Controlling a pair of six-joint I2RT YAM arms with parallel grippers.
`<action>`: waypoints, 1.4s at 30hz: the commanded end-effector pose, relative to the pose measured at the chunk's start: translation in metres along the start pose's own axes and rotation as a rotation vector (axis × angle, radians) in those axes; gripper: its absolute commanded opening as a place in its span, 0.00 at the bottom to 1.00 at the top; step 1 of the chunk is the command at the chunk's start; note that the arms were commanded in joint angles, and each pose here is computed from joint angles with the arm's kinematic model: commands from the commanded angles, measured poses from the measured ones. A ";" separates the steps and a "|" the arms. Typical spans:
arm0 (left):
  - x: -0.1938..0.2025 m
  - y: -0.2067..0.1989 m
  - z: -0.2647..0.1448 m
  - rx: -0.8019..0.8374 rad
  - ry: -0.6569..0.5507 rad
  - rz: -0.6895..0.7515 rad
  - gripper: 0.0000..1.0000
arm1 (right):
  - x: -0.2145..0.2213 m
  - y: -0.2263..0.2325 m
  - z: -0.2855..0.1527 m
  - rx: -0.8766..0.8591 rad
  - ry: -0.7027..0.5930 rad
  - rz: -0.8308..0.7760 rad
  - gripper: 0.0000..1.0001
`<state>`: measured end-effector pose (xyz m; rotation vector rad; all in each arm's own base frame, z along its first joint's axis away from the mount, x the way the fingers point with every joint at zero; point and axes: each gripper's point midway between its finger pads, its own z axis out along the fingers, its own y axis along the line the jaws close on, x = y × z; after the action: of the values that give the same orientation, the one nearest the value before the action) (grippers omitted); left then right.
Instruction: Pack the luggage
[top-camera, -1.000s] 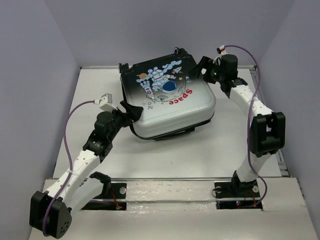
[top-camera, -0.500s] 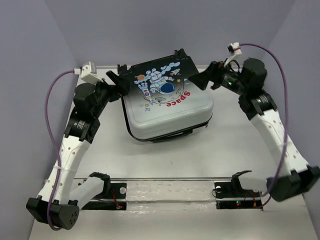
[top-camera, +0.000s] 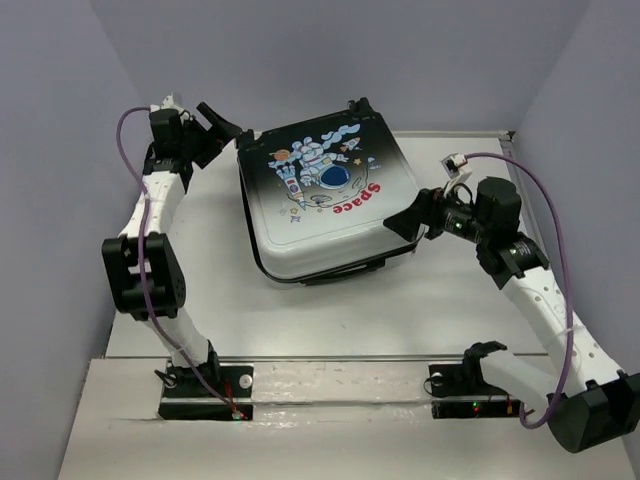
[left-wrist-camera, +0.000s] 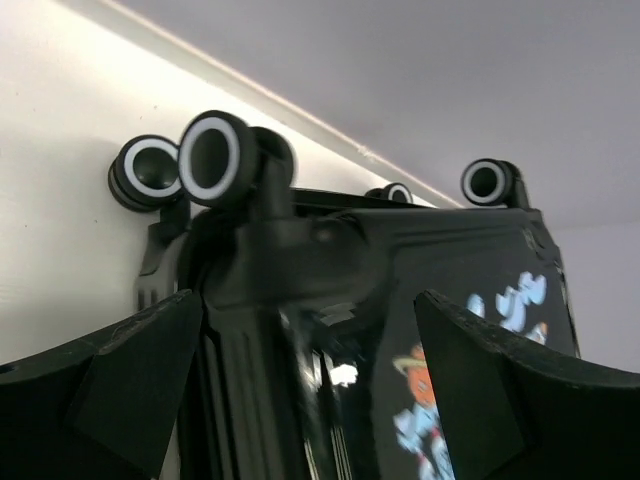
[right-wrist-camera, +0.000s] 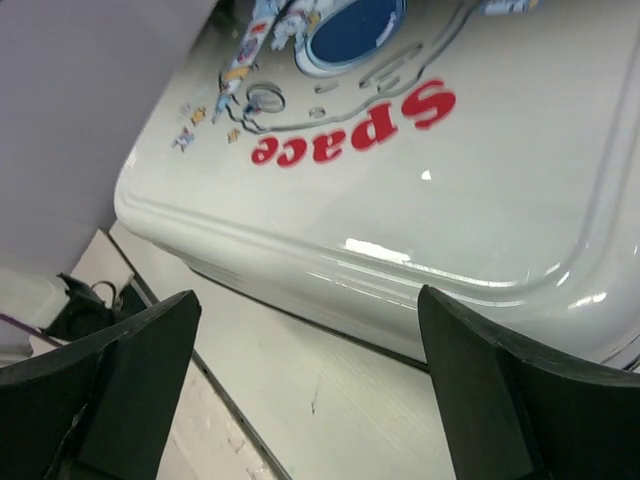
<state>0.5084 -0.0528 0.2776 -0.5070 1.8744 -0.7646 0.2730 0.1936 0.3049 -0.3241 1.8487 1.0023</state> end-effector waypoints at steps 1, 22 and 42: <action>-0.020 -0.030 0.024 0.182 0.059 -0.061 0.99 | 0.000 0.015 -0.013 -0.059 -0.018 -0.058 0.96; 0.019 -0.022 0.150 0.368 0.191 -0.353 0.97 | 0.037 -0.006 -0.002 -0.036 0.066 0.008 0.97; -0.110 -0.177 0.025 0.616 -0.036 -0.232 0.06 | 0.045 -0.020 0.002 0.014 0.044 0.057 1.00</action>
<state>0.6540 -0.0809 0.1870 -0.8580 1.8649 -1.2288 0.2480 0.1993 0.2620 -0.3366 1.9306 1.1069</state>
